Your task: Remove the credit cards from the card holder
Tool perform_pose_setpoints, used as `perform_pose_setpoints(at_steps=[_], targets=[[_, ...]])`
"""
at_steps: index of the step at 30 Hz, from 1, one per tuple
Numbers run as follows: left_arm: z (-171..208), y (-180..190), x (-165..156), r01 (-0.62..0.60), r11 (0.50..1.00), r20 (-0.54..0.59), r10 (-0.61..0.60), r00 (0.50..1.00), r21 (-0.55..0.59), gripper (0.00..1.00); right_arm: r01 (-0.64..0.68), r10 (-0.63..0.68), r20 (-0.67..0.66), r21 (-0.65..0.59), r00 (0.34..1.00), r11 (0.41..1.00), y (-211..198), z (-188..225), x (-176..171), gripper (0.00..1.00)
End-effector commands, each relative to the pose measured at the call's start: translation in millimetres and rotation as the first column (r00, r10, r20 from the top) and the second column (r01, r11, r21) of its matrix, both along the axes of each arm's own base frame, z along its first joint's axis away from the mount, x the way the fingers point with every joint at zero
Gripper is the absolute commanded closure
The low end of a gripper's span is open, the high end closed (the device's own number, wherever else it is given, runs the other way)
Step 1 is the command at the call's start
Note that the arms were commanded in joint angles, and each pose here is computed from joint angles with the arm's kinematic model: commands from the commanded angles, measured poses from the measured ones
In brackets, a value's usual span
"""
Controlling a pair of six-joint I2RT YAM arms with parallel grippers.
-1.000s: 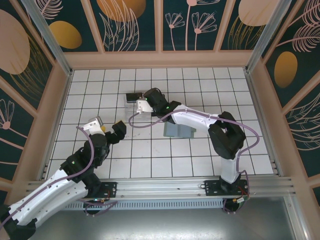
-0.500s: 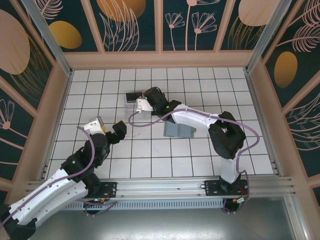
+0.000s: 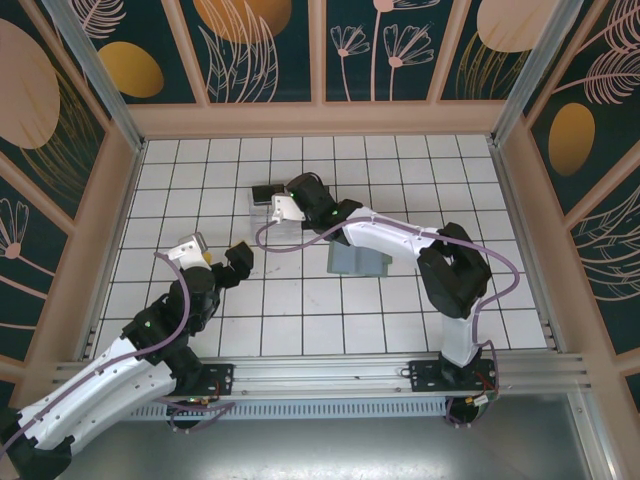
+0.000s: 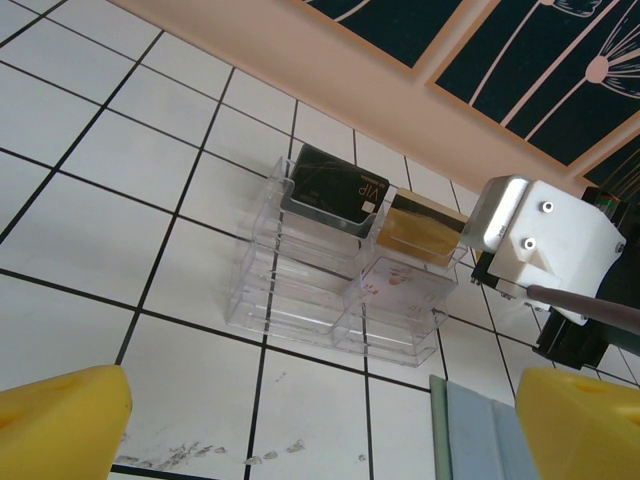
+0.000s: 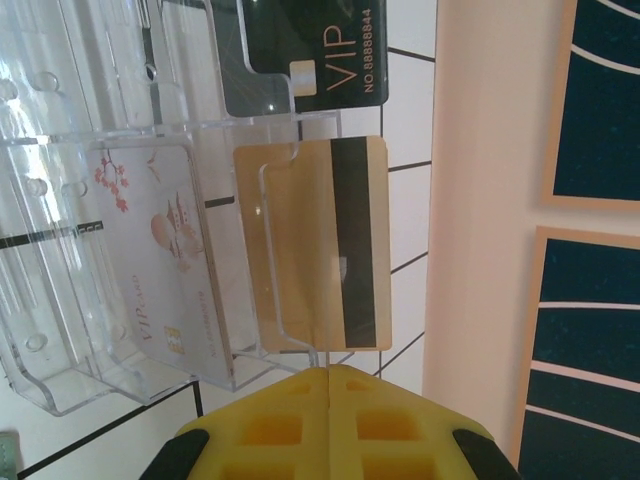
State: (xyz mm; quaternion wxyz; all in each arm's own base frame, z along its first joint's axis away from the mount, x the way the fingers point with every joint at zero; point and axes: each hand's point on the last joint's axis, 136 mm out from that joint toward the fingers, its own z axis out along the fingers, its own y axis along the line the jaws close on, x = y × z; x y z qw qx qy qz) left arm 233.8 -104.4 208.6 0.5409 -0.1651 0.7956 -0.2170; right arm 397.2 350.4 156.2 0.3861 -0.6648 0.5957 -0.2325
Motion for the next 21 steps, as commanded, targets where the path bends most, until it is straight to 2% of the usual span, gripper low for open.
perform_pose_setpoints(at_steps=[1, 21], targets=[[-4, 3, 0, -0.008, 1.0, -0.001, 0.008, 1.0, 0.028, 0.01, 0.004, -0.005, 0.025, 0.045, 1.0, 0.999, 7, 25, -2, 1.0], [-7, 4, 0, -0.012, 0.999, -0.003, 0.013, 1.0, 0.036, 0.01, 0.047, -0.045, -0.055, 0.027, 0.997, 0.999, -12, -13, 10, 1.0]])
